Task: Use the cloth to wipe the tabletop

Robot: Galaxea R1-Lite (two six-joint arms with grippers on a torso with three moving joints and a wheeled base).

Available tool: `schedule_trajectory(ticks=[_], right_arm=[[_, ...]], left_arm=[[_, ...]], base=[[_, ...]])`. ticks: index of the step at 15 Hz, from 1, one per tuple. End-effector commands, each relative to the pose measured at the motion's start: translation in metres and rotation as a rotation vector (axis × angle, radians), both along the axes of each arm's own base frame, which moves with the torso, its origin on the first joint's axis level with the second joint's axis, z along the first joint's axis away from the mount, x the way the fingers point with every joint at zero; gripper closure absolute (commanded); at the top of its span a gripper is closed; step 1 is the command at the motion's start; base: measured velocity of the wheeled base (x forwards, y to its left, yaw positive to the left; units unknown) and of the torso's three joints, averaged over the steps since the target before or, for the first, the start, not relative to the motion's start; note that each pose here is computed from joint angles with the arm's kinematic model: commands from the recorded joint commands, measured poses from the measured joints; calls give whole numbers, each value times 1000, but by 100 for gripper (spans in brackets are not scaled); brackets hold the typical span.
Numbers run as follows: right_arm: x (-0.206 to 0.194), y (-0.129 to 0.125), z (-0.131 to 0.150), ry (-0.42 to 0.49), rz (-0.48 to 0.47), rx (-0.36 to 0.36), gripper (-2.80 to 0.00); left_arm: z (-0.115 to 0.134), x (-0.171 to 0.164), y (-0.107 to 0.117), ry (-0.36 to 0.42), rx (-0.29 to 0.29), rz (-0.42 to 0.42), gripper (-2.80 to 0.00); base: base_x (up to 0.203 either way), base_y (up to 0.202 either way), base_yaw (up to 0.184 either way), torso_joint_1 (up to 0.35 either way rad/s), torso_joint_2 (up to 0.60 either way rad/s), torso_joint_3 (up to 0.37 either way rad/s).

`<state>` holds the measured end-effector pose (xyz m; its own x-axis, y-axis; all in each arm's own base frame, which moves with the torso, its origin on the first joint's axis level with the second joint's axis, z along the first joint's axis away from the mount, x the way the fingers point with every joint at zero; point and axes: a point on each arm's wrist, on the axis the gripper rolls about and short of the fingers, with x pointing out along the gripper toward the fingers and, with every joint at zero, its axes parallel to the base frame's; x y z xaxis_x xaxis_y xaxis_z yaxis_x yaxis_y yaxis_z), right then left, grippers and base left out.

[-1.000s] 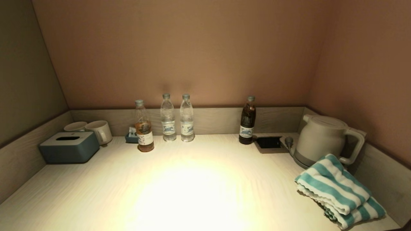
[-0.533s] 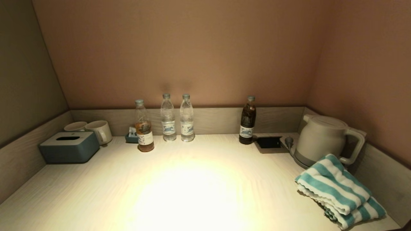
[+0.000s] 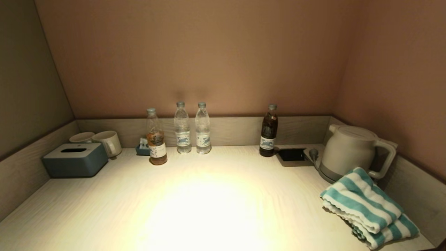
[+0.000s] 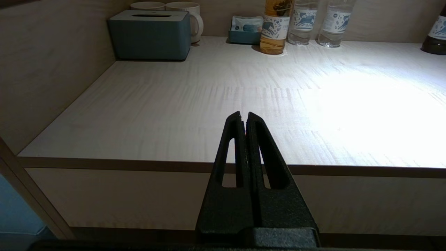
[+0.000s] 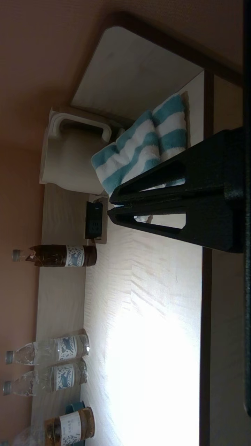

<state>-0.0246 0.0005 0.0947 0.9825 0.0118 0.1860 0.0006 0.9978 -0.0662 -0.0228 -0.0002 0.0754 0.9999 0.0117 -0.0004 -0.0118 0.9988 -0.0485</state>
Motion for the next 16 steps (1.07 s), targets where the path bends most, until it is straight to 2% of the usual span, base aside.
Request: schedule_trajectory(ticks=[1,3,4,16], right_arm=[[2,0,-11,107,3,5,0],[2,0,-19,180,-1,7,0],[2,0,-19,189,-2,9,0],[2,0,-20,190,-4,17,0]], left_arm=[[0,0,0,1,-1,1,0],[0,0,0,1,-1,1,0],[0,0,0,1,-1,1,0],[0,0,0,1,-1,1,0]], base=[[0,0,0,0,0,0],[0,0,0,0,0,0],[0,0,0,0,0,0],[0,0,0,0,0,0]])
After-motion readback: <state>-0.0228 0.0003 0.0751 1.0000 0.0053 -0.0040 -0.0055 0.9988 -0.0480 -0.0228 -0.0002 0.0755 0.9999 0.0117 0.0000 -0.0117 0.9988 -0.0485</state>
